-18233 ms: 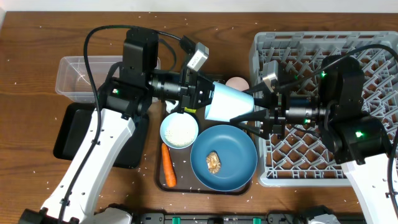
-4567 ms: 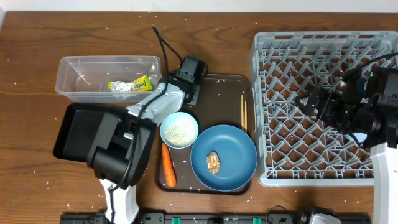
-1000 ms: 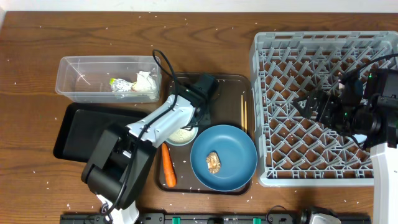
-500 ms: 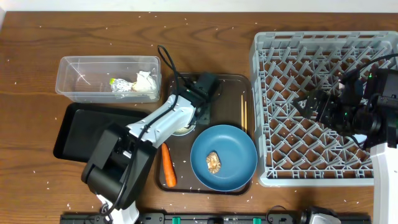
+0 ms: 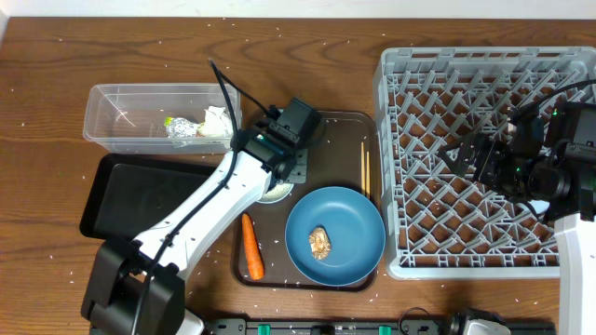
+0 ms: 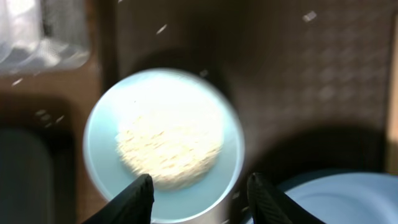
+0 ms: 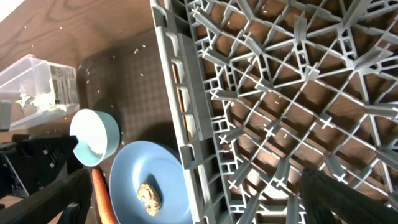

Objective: Sort waste into correct bins and load items into the dishwasher rack
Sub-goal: 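Grasp the rim of the white rice bowl with the left gripper, then carry the rice bowl left and tip rice into the black tray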

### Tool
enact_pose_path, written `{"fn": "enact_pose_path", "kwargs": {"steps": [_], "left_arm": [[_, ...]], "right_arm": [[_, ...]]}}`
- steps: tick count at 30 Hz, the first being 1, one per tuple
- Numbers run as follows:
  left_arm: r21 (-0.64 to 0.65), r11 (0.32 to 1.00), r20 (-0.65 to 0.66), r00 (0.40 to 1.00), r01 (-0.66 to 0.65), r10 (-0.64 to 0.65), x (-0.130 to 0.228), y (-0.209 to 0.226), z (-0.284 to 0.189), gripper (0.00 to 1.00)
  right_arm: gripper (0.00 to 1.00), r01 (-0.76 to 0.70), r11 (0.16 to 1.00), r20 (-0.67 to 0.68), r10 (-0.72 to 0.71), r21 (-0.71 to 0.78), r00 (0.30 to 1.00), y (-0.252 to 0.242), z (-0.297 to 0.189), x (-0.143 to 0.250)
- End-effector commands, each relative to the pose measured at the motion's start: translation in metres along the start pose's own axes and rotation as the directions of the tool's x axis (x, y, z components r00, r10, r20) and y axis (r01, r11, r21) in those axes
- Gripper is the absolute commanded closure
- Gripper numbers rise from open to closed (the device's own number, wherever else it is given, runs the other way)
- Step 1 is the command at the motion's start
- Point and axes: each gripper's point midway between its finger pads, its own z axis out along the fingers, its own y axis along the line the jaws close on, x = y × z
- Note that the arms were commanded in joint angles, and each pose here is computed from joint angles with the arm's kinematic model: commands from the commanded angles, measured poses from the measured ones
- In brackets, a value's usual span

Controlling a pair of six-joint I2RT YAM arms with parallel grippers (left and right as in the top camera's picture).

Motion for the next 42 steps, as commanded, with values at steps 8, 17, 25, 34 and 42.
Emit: {"fn": "enact_pose_path", "kwargs": {"steps": [8,17,25,34,42], "left_arm": [[-0.181,0.981,-0.018,0.997,0.073,-0.078,0.001,0.054,0.008,0.5],[-0.096,0.989,-0.112,0.986,0.109,-0.12,0.019,0.069,0.044,0.54],[-0.097,0.989,-0.155,0.98,0.11,-0.125,0.034,0.069,0.074,0.64],[0.082,0.995,-0.169,0.985,0.059,-0.044,0.033,0.028,0.076,0.71],[-0.01,0.999,-0.101,0.994,0.033,-0.034,0.021,0.043,0.078,0.71]], "right_arm": [[0.01,0.02,1.0,-0.012,-0.02,-0.001,1.0,0.002,0.0,0.003],[0.01,0.021,1.0,-0.011,-0.021,-0.002,1.0,0.002,0.0,0.002],[0.01,0.015,1.0,-0.023,-0.015,0.001,1.0,0.001,0.0,0.005],[0.01,0.019,1.0,-0.015,-0.019,-0.001,1.0,0.002,0.0,0.003],[0.01,0.019,1.0,-0.014,-0.019,-0.001,1.0,0.002,0.0,0.003]]}}
